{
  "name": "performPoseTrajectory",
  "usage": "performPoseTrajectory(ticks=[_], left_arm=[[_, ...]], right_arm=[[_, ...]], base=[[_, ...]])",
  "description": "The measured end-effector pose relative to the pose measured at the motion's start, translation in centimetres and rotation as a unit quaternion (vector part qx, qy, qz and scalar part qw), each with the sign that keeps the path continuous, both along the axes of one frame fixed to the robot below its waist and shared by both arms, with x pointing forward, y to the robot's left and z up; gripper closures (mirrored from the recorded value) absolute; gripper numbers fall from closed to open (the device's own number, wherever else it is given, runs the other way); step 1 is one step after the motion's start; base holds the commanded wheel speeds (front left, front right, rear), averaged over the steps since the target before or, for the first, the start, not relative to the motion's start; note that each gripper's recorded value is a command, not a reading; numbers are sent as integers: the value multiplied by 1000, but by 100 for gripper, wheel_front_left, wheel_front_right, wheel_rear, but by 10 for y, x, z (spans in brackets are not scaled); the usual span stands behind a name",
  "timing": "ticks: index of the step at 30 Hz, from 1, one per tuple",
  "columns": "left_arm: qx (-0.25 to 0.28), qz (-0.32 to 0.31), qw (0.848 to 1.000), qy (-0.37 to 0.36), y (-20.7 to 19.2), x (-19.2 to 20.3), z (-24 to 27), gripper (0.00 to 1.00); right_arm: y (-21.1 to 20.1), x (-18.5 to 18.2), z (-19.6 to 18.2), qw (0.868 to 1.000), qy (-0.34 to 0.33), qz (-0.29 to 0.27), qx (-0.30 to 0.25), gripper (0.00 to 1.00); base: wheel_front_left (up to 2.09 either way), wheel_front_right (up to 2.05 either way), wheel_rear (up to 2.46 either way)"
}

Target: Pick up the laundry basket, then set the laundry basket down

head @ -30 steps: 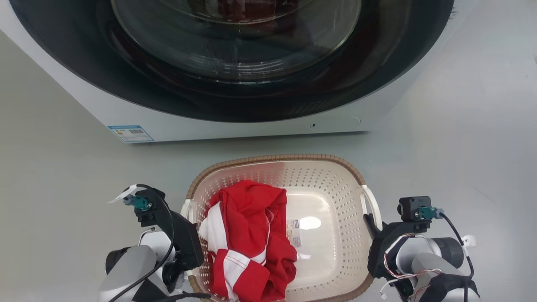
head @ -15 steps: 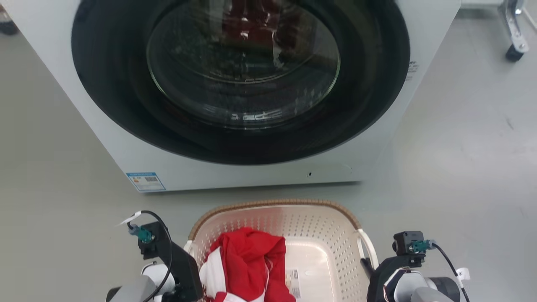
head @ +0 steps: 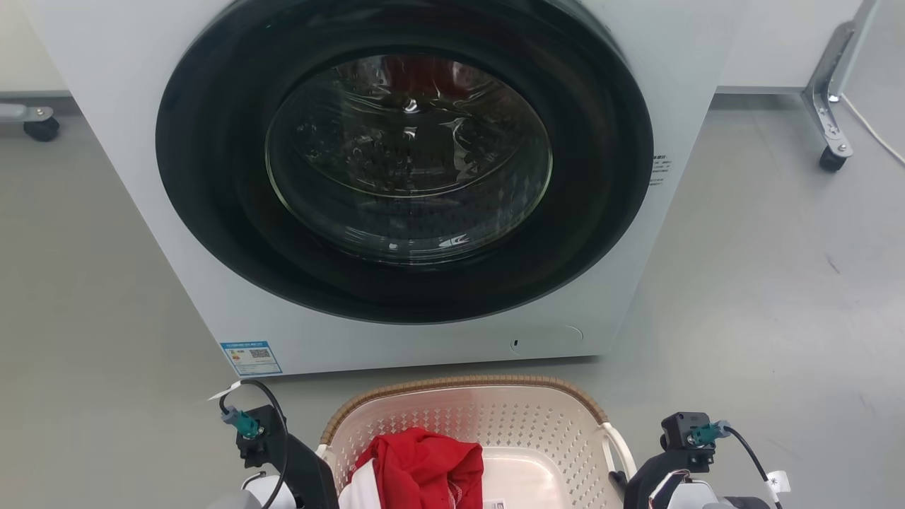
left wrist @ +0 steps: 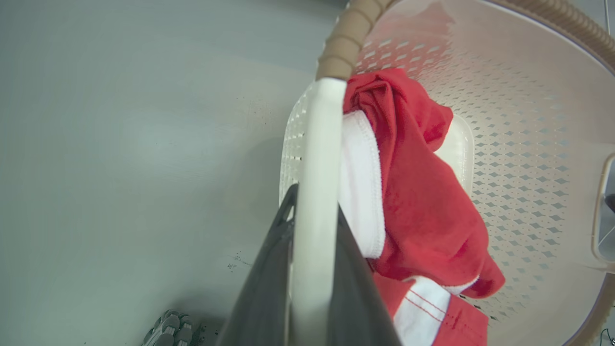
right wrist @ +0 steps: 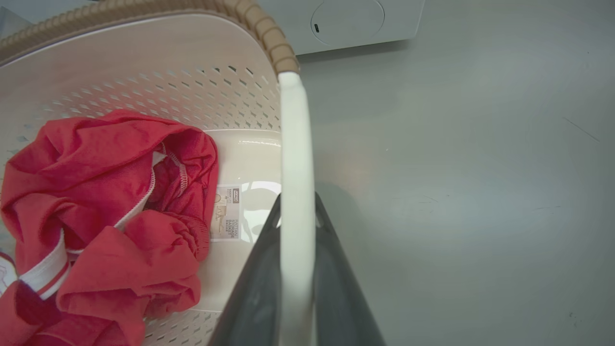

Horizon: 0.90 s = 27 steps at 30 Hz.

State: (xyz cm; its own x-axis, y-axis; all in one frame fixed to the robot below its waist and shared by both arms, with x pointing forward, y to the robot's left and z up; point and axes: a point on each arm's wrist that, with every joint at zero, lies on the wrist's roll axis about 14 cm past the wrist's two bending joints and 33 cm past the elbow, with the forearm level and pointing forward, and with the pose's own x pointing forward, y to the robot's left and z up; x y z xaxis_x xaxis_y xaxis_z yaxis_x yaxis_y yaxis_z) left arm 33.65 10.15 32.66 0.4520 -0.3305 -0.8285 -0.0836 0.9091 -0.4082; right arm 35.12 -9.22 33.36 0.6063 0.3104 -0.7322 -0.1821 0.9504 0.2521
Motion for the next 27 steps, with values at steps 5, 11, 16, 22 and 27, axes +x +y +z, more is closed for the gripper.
performPoseTrajectory(ticks=[5,11,16,22,27], left_arm=[[-3,-2,1000,-2,-2,0,4,100],[-9,-3,1000,11,-4,-11,2,100],[-15,-3,1000,22,-6,-19,0,100],[-16,-4,1000,25,-6,-19,1,100],[-16,-4,1000,25,-6,-19,1,100]], right_arm=[[-1,-3,3,1000,8,-1,1,100],[-3,-11,3,1000,21,-8,7,100],[-4,-20,-1,999,34,-14,10,100],[-4,-22,-1,999,40,-13,11,100],[-3,-23,-1,999,43,-13,13,100]], base=[[0,0,0],[0,0,0],[0,0,0],[0,0,0],[0,0,0]])
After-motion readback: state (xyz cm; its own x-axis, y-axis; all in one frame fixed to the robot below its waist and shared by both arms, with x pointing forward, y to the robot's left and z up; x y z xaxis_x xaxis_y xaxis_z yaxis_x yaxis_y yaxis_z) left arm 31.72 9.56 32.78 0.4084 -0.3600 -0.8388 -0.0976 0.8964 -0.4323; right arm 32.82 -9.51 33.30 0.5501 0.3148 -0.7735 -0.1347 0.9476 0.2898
